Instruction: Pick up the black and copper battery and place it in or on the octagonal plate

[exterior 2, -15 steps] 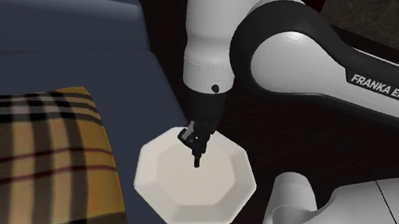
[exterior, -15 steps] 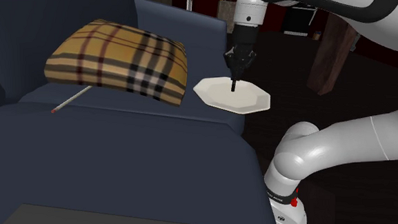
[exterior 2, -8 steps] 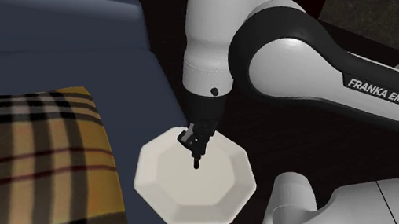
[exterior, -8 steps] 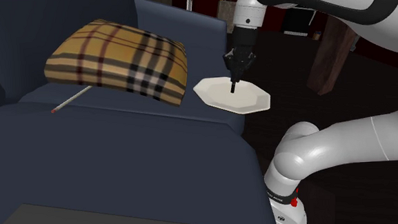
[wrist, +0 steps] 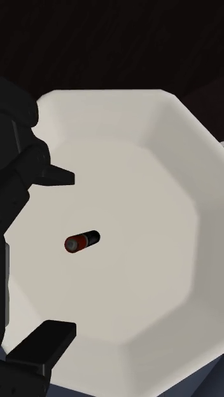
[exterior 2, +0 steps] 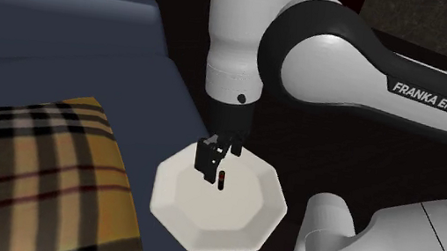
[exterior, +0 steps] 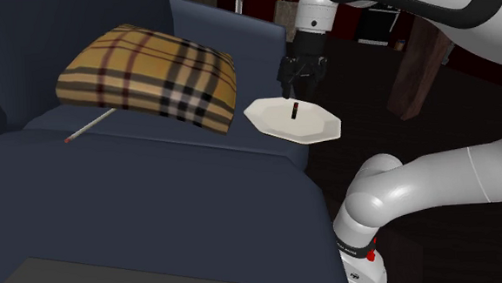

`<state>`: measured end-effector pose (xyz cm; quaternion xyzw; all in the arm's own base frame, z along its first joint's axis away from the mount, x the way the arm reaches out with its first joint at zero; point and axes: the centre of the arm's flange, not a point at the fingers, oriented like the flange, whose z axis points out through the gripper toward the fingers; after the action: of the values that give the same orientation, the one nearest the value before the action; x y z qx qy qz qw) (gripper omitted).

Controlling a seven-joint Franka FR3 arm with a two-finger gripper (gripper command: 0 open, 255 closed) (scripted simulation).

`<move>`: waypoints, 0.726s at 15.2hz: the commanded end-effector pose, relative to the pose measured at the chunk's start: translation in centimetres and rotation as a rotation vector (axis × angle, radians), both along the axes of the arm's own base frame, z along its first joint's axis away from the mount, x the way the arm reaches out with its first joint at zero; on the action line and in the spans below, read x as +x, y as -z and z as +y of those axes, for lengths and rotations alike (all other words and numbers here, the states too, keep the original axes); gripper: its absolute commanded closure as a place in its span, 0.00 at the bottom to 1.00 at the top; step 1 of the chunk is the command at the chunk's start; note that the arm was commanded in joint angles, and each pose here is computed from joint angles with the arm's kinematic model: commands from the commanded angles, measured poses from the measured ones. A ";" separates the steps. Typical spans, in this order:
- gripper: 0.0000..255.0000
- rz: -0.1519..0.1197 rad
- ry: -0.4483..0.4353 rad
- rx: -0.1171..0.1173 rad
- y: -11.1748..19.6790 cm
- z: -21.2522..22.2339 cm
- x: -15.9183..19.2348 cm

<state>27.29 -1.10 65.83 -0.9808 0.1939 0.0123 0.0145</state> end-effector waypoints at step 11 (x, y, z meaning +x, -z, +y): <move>0.00 0.000 0.000 0.000 -4.4 0.0 0.2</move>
<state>27.44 -1.12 70.19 -0.9808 0.1939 0.0123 0.0146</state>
